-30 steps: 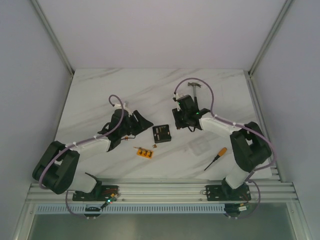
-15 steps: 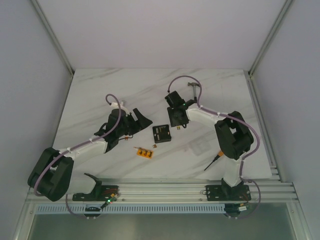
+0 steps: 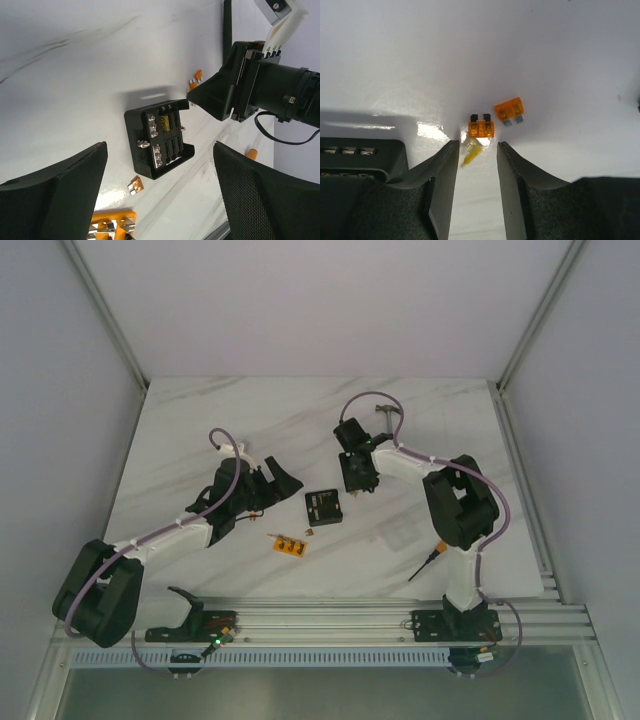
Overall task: Snap on the fuse box
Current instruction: Pick up the fuse from the center of the board.
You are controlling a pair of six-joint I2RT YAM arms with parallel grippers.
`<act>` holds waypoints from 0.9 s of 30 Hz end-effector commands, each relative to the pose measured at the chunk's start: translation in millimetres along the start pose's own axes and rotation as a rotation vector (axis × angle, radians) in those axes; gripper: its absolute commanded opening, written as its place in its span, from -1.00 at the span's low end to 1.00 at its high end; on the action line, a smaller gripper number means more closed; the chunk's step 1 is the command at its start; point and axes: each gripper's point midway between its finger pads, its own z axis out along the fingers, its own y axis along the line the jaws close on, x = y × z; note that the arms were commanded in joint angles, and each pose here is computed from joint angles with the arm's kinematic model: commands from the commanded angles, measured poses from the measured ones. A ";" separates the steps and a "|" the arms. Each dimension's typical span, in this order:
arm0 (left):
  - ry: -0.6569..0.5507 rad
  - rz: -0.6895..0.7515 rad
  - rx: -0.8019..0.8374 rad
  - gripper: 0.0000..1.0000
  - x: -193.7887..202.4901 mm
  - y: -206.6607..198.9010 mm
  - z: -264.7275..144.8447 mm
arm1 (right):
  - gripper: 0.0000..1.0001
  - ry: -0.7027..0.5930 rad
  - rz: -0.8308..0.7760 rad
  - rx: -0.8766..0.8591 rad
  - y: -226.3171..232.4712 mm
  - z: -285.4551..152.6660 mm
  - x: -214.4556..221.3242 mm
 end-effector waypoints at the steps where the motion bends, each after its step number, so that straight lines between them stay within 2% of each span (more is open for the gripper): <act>1: -0.003 0.017 -0.017 0.91 -1.1 5.4 -2.0 | -0.15 0.054 -0.010 -0.030 7.3 2.4 7.1; 17: 0.007 0.015 -0.013 0.93 0.9 4.8 -1.5 | -0.18 0.078 -0.031 -0.013 7.0 7.1 9.4; 27: 0.003 0.018 -0.009 0.93 0.0 3.7 -4.2 | -0.11 0.104 -0.057 0.048 -17.7 -3.6 27.6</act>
